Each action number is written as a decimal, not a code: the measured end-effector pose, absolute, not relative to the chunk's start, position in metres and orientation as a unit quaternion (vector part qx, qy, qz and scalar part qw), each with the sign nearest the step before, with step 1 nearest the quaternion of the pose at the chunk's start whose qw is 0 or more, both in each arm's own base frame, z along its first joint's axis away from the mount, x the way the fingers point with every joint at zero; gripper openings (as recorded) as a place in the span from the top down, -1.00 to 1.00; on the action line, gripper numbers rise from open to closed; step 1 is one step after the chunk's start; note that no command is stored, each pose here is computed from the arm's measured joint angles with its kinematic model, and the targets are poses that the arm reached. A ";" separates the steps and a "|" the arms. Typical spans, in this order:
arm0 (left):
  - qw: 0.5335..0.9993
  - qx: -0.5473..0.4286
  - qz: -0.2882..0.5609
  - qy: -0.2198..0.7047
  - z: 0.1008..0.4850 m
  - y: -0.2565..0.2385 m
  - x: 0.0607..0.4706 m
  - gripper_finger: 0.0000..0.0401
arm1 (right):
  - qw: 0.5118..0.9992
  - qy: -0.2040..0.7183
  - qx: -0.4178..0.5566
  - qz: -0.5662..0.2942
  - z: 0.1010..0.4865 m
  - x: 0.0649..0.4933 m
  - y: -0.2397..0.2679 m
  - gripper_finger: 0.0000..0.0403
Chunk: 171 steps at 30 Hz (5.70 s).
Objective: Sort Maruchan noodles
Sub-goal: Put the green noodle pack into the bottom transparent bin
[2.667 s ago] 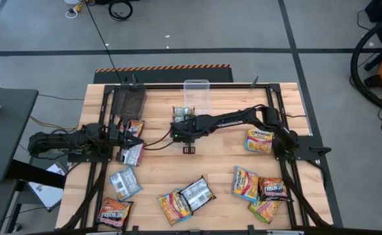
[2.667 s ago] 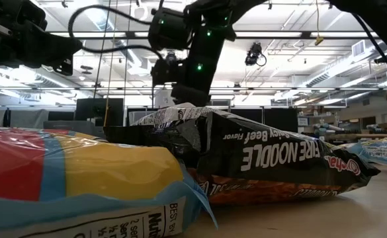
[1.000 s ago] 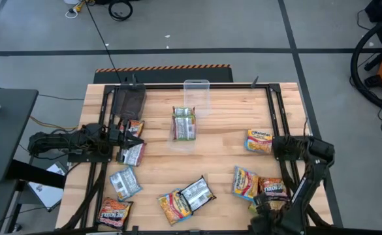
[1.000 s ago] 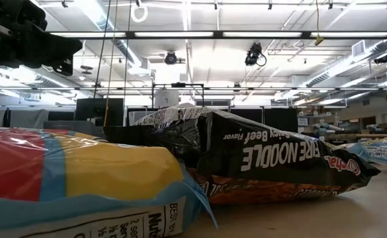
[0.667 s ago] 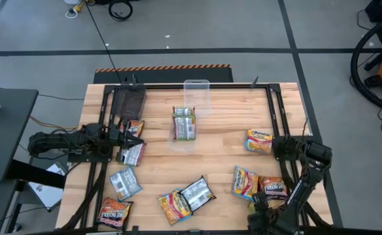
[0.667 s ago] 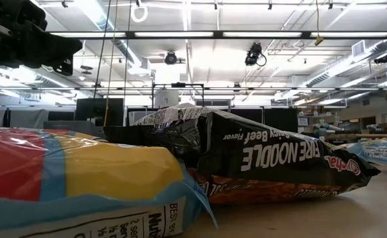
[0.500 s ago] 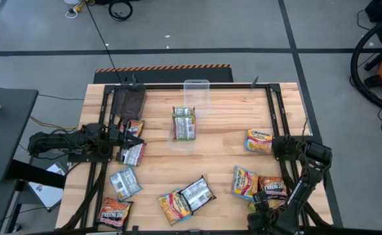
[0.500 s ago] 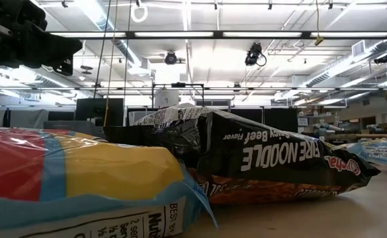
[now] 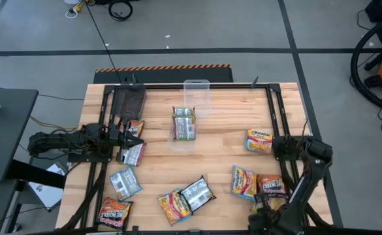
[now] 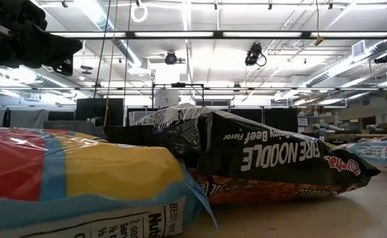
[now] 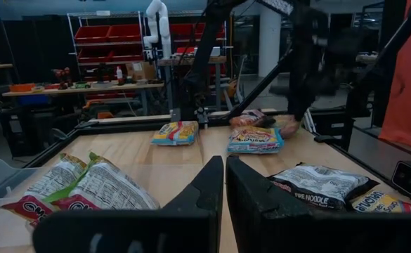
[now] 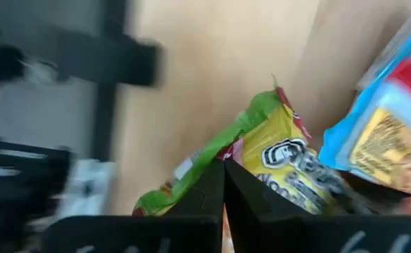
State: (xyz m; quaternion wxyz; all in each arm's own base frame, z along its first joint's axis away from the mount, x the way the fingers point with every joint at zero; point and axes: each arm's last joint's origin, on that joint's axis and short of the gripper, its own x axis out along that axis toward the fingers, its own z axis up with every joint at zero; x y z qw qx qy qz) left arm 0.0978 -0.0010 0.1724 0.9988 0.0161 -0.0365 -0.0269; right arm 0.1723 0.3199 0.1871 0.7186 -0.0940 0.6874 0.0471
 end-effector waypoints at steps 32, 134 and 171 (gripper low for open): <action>0.999 0.016 -0.027 -0.036 0.172 -0.001 0.098 0.88 | 0.927 0.288 -0.212 0.110 0.331 0.346 0.072 0.99; 0.938 -0.028 -0.084 0.334 0.255 -0.056 0.131 0.99 | 0.955 0.211 -0.064 -0.198 0.267 0.317 0.156 0.71; 0.720 0.229 0.083 0.650 0.140 -0.131 0.137 0.34 | 0.940 0.221 -0.139 -0.221 0.220 0.363 0.140 0.27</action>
